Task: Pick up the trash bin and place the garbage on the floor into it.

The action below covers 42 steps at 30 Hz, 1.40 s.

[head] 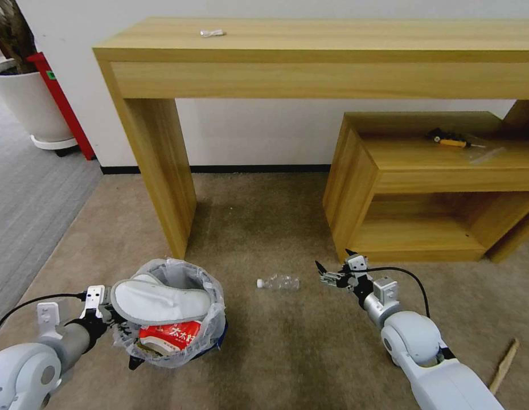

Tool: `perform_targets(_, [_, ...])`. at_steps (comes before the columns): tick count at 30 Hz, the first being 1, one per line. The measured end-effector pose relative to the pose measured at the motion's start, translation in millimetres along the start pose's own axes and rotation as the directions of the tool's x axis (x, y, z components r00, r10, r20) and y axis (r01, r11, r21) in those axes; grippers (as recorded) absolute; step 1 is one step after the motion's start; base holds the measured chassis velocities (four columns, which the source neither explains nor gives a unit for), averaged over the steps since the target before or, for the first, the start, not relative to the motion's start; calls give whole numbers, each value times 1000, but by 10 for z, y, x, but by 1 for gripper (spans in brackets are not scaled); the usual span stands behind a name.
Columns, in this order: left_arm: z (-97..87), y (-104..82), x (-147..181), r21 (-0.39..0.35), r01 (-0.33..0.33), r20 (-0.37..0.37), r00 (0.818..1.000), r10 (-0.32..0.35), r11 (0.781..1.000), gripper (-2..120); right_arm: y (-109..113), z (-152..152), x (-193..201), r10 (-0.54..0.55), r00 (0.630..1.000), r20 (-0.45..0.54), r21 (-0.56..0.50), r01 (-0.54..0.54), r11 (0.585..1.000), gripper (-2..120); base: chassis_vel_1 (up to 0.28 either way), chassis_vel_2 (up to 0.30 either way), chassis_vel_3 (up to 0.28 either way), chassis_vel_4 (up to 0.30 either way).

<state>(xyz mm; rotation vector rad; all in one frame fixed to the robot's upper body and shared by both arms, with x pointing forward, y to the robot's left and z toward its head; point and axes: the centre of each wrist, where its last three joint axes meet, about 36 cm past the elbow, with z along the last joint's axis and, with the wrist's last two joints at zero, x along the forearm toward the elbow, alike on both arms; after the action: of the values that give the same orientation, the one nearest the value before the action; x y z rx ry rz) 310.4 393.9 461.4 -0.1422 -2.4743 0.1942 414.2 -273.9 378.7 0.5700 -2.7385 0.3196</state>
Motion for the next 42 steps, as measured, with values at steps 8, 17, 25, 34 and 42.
perform_targets(8, [-11, -55, 16, 1, -9, 13, 1000, 9, 1000, 0, -432, 289, -447, -244, 935, -256, 179, 293, 939, 100, -39, 46, 45, -44])
perform_targets(17, [2, -77, 8, 5, -5, 18, 1000, 5, 1000, 0, -470, 430, -941, -358, 854, -377, 226, 460, 859, 100, 0, 0, 0, 0])
perform_targets(25, [6, -101, 2, 12, -5, 27, 1000, 5, 1000, 0, -426, 353, -1440, -412, 801, -435, 319, 565, 761, 100, 0, 0, 0, 0])
perform_targets(34, [3, -130, -7, 11, -4, 34, 999, 4, 1000, 0, -79, 162, -1955, -451, 717, -532, 355, 672, 650, 100, 0, 0, 0, 0])
perform_targets(42, [13, -154, -8, 9, -3, 35, 999, 3, 1000, 0, 45, 192, -2153, -422, 688, -591, 369, 696, 616, 100, 0, 0, 0, 0])
